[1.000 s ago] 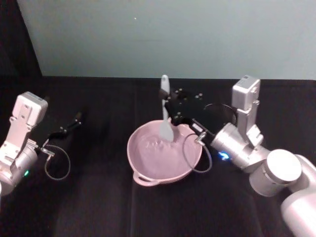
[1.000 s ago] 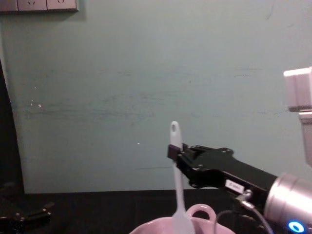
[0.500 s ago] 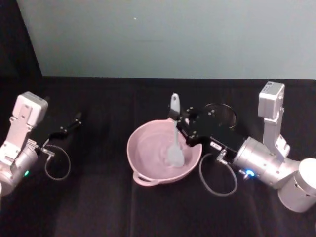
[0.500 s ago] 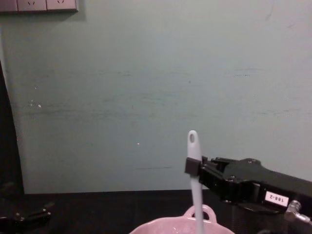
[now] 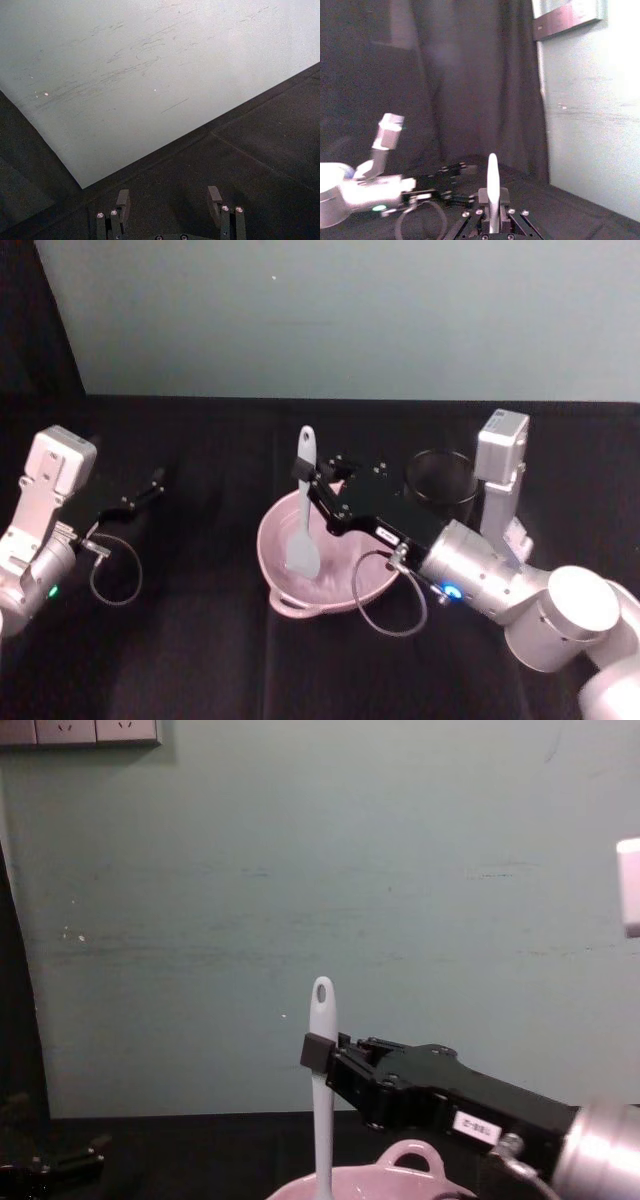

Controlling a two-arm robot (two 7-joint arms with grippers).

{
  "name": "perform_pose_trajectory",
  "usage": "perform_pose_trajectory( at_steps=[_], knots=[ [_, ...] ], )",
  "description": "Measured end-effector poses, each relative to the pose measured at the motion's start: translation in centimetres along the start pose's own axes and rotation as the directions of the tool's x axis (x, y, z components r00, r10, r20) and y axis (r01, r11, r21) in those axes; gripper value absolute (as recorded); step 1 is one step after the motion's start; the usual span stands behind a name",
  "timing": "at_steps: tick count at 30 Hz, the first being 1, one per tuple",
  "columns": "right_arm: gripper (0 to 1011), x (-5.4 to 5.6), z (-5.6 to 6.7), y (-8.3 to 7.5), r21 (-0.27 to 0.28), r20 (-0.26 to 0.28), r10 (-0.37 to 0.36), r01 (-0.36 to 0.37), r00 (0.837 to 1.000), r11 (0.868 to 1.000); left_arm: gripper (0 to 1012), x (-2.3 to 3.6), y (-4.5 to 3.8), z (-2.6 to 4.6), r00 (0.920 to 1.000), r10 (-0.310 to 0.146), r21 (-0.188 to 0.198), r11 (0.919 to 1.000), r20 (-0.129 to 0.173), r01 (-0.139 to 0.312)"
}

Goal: Use the one hand to pick up the spoon and stir the clear water in the bowl.

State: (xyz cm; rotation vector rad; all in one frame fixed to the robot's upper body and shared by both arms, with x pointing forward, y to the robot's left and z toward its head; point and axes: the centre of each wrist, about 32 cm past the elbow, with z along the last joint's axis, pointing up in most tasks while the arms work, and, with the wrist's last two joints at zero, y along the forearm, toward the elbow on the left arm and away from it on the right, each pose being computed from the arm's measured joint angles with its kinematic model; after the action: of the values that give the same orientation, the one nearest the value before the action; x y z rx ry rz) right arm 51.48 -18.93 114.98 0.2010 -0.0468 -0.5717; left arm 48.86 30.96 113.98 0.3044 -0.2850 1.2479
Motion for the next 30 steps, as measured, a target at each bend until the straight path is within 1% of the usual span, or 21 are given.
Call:
perform_pose_trajectory(
  at_steps=[4,5,8,10,12,15,17,19,20,21,22,23,26,27,29,30],
  knots=[
    [116,0.4,-0.6,0.8,0.014,0.032,-0.042,0.042,0.999,0.999,1011,0.0,0.0,0.0,1.0,0.0,0.0,1.0,0.0,0.0],
    [116,0.7,-0.8,1.1,0.022,0.053,-0.066,0.065,0.996,0.998,1011,0.0,0.0,0.0,1.0,0.0,0.0,1.0,0.0,0.0],
    [116,1.4,-1.3,1.3,0.042,0.093,-0.116,0.112,0.989,0.993,1011,0.0,0.0,0.0,1.0,0.0,0.0,1.0,0.0,0.0],
    [116,1.8,-1.4,1.2,0.048,0.107,-0.14,0.136,0.984,0.99,1011,0.0,0.0,0.0,1.0,0.0,0.0,1.0,0.0,0.0],
    [116,2.4,-1.5,1.0,0.057,0.132,-0.176,0.169,0.976,0.984,1011,0.0,0.0,0.0,1.0,0.0,0.0,1.0,0.0,0.0],
    [116,2.9,-1.5,0.5,0.062,0.147,-0.205,0.198,0.968,0.978,1011,0.0,0.0,0.0,1.0,0.0,0.0,1.0,0.0,0.0],
    [116,3.6,-1.2,-0.2,0.062,0.16,-0.228,0.221,0.96,0.973,1011,0.0,0.0,0.0,1.0,0.0,0.0,1.0,0.0,0.0],
    [116,3.7,-1.0,-0.6,0.057,0.163,-0.231,0.224,0.959,0.973,1011,0.0,0.0,0.0,1.0,0.0,0.0,1.0,0.0,0.0],
    [116,3.7,-0.8,-1.2,0.047,0.165,-0.227,0.222,0.96,0.974,1011,0.0,0.0,0.0,1.0,0.0,0.0,1.0,0.0,0.0],
    [116,3.7,-0.8,-1.2,0.047,0.165,-0.227,0.222,0.96,0.974,1011,0.0,0.0,0.0,1.0,0.0,0.0,1.0,0.0,0.0],
    [116,3.7,-0.5,-1.8,0.035,0.166,-0.215,0.212,0.962,0.977,1011,0.0,0.0,0.0,1.0,0.0,0.0,1.0,0.0,0.0],
    [116,3.6,-0.3,-2.4,0.021,0.157,-0.202,0.202,0.967,0.979,1011,0.0,0.0,0.0,1.0,0.0,0.0,1.0,0.0,0.0],
    [116,3.2,0.1,-3.3,0.003,0.139,-0.176,0.178,0.974,0.984,1011,0.0,0.0,0.0,1.0,0.0,0.0,1.0,0.0,0.0],
    [116,2.9,0.4,-3.7,-0.006,0.122,-0.155,0.157,0.98,0.988,1011,0.0,0.0,0.0,1.0,0.0,0.0,1.0,0.0,0.0],
    [116,2.5,0.6,-4.0,-0.013,0.105,-0.134,0.137,0.985,0.991,1011,0.0,0.0,0.0,1.0,0.0,0.0,1.0,0.0,0.0],
    [116,2.2,0.8,-4.1,-0.018,0.088,-0.114,0.116,0.99,0.993,1011,0.0,0.0,0.0,1.0,0.0,0.0,1.0,0.0,0.0]
  ],
)
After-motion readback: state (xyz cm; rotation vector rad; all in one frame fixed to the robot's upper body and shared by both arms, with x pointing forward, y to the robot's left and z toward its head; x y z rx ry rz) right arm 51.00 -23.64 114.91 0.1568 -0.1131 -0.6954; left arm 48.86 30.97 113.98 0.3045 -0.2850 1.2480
